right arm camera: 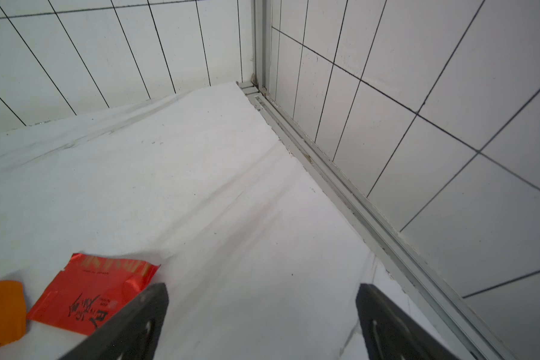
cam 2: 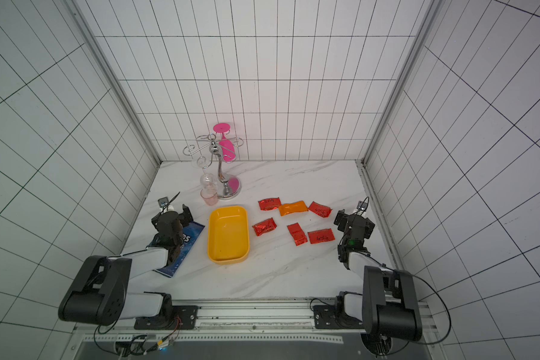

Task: Take the tea bags out of the storage box
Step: Reset both arms

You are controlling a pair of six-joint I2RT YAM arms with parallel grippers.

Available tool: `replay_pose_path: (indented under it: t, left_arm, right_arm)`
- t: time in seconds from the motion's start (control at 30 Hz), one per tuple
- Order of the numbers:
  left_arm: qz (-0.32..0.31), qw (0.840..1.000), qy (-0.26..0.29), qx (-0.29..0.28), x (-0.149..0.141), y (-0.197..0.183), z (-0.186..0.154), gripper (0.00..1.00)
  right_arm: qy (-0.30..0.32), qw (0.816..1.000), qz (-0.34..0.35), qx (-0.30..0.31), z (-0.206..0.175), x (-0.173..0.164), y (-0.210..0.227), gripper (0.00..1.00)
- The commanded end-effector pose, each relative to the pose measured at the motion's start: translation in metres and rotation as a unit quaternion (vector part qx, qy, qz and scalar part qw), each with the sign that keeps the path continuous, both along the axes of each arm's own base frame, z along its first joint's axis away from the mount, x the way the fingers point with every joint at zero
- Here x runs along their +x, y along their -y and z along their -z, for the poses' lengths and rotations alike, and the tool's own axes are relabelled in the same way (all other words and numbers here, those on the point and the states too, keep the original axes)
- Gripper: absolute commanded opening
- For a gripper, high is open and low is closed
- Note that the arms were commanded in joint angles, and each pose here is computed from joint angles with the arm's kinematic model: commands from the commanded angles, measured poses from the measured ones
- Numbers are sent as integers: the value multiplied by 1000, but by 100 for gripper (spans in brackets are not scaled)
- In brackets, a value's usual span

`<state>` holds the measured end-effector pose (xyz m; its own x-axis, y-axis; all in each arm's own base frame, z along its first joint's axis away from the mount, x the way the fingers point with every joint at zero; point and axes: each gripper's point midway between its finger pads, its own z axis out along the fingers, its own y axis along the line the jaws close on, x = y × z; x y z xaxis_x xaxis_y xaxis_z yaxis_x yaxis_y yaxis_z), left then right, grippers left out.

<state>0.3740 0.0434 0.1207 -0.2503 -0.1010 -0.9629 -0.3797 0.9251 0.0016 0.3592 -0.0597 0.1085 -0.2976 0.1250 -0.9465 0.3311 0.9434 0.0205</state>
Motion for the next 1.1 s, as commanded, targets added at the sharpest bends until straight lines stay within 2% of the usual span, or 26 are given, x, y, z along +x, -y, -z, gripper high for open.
replay_pose_path:
  t: [0.0, 0.03, 0.1, 0.17, 0.2, 0.27, 0.33, 0.37, 0.43, 0.5, 0.57, 1.07]
  left_arm:
    - [76, 994, 76, 26, 21, 23, -17, 98]
    - [70, 994, 79, 23, 20, 21, -15, 97]
    - [67, 997, 34, 5, 25, 19, -1, 98]
    - [69, 997, 17, -9, 31, 16, 3, 98]
    - [66, 998, 12, -15, 35, 13, 4, 98]
    - [66, 997, 8, -23, 36, 10, 5, 98]
    - [66, 998, 10, -24, 36, 9, 4, 98]
    - [67, 997, 10, -24, 36, 10, 4, 98]
    - [67, 997, 10, -24, 36, 10, 4, 98]
    - [67, 997, 10, -24, 36, 10, 4, 98]
    - [66, 997, 10, -24, 36, 10, 4, 98]
    - [67, 997, 10, -24, 36, 10, 4, 98]
  right_arm:
    - [83, 996, -31, 5, -3, 15, -6, 99]
    - [75, 996, -50, 1, 0, 18, -13, 99]
    - [-3, 998, -53, 13, 10, 26, -15, 99]
    - [-2, 998, -58, -7, 11, 39, -19, 99]
    - [-34, 998, -59, 1, 16, 36, -21, 99]
    - [1, 998, -60, -10, 10, 40, -21, 99]
    - [-28, 998, -60, -4, 14, 36, -22, 99]
    - [-9, 998, -63, -10, 11, 38, -23, 99]
    - [-25, 997, -65, -10, 14, 37, -24, 99]
    - [-10, 998, -64, -12, 11, 39, -24, 99]
    - [-25, 997, -66, -13, 14, 38, -25, 99]
    - [-27, 997, -67, -12, 15, 42, -26, 99]
